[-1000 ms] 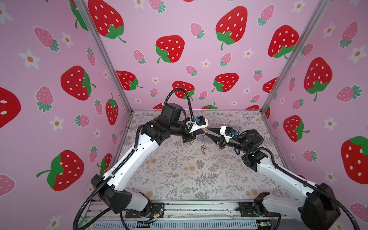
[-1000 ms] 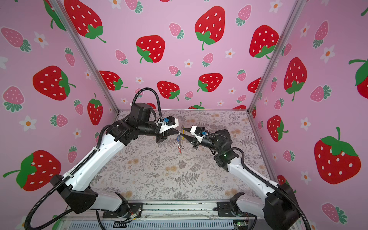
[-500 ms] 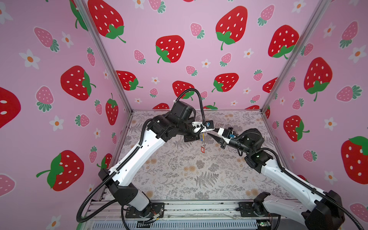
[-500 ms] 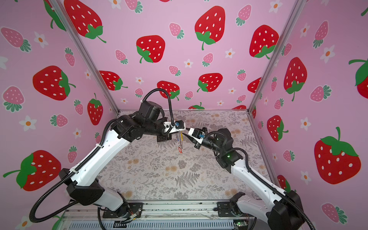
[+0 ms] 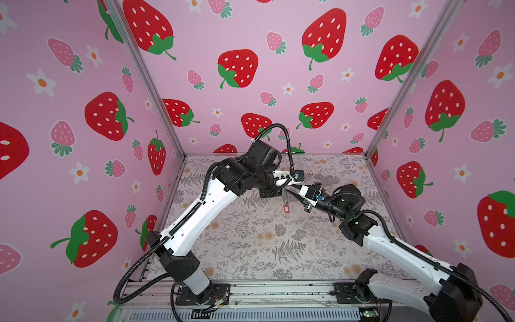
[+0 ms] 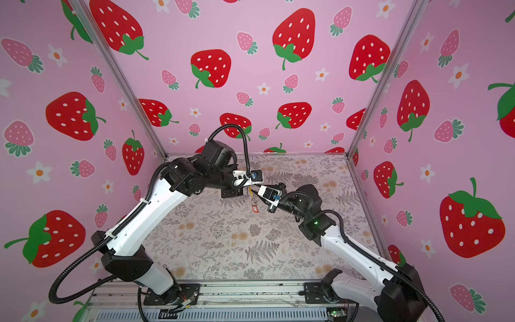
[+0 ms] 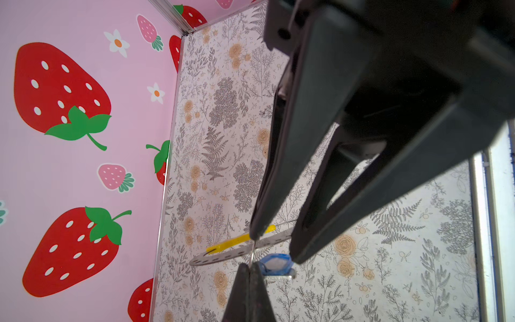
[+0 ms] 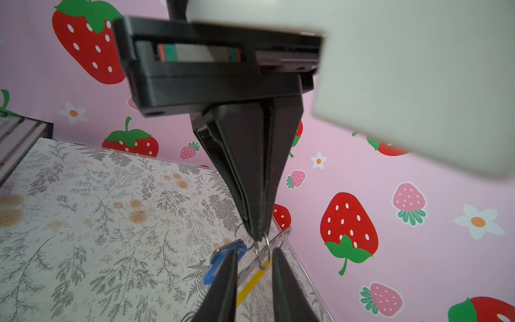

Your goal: Put the keys on the keyring

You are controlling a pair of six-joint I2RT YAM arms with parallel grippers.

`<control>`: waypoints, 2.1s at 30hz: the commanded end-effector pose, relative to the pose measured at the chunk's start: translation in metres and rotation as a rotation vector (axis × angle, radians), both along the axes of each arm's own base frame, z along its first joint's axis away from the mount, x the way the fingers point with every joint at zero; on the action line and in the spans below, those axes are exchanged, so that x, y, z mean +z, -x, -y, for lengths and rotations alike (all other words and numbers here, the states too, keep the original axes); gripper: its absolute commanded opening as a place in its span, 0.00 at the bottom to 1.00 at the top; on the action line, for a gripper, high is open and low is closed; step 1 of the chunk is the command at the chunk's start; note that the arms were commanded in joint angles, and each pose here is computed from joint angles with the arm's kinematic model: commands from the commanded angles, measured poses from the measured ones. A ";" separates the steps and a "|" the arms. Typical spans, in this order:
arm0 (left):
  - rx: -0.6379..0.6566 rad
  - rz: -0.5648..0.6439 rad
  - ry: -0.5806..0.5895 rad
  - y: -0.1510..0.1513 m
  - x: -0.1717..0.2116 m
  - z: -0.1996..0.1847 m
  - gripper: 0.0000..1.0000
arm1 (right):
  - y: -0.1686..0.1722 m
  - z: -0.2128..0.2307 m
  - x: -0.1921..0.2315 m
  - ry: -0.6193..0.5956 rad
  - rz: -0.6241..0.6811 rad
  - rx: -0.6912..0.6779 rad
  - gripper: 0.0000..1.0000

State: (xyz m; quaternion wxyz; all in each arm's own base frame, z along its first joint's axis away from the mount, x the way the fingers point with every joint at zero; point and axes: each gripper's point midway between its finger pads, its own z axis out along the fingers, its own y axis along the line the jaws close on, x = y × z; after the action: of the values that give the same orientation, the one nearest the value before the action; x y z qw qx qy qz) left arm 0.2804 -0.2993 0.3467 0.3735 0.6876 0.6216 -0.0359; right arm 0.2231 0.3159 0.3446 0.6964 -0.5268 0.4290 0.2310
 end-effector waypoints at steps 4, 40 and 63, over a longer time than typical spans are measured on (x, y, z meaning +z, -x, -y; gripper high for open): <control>-0.003 -0.003 -0.007 0.005 0.008 -0.001 0.00 | -0.005 0.006 0.009 -0.030 0.112 -0.127 0.21; -0.045 -0.042 0.031 0.016 0.009 0.007 0.00 | -0.002 -0.003 0.011 -0.053 0.135 -0.131 0.10; 0.128 0.024 0.301 -0.009 0.031 -0.027 0.36 | 0.000 -0.003 0.016 -0.125 0.066 -0.107 0.00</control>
State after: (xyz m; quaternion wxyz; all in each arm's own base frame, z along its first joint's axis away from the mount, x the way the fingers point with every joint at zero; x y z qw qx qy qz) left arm 0.2900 -0.2675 0.3560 0.4359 0.6080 0.6605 -0.0644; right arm 0.2265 0.3181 0.3471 0.7383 -0.4807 0.4335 0.1895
